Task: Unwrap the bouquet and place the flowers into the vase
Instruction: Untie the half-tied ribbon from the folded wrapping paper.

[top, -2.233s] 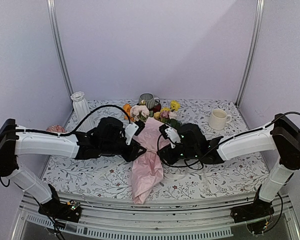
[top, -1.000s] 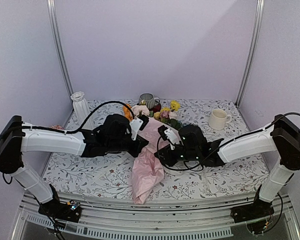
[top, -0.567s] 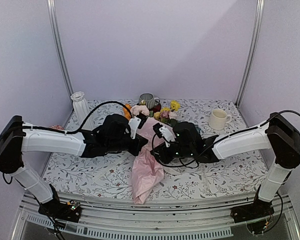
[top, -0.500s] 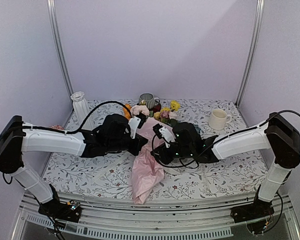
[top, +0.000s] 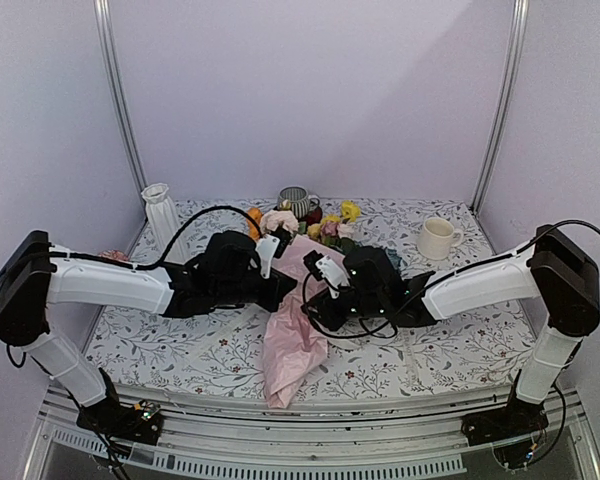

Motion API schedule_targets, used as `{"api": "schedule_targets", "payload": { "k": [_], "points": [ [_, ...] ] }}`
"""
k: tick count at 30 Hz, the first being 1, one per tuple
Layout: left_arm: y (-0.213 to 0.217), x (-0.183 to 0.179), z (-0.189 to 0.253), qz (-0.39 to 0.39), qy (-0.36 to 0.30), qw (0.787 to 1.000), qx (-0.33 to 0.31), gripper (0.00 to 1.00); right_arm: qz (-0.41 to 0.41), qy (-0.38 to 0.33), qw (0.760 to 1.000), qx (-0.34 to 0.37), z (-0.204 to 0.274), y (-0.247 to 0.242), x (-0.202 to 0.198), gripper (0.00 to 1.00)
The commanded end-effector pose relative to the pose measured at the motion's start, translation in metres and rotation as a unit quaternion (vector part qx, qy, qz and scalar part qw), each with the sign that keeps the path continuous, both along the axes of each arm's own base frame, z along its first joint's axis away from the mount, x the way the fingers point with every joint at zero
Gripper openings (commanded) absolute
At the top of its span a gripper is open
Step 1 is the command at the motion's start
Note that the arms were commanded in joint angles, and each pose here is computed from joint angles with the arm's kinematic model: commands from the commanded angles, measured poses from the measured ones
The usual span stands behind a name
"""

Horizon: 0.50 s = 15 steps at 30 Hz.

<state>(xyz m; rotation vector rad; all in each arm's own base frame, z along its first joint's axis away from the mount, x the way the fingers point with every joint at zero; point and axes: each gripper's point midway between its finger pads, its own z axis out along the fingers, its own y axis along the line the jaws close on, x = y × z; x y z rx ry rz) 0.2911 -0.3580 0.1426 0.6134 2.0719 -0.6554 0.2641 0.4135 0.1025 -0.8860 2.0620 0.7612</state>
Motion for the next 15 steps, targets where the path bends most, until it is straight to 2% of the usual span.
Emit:
{"api": "schedule_targets", "payload": {
  "k": [1,9,15],
  "points": [
    [-0.001,0.002,-0.003,-0.003,0.007,1.0,-0.019,0.0,0.016,-0.045,0.999,0.024,0.033,0.011,0.0,0.27],
    [0.001,0.006,0.0,-0.007,0.022,0.999,-0.044,0.0,0.029,-0.065,0.997,0.021,0.038,0.011,0.0,0.29],
    [0.003,0.009,-0.003,-0.008,0.033,0.998,-0.053,0.0,0.032,-0.06,0.998,0.005,0.026,0.018,0.004,0.3]
  ]
}}
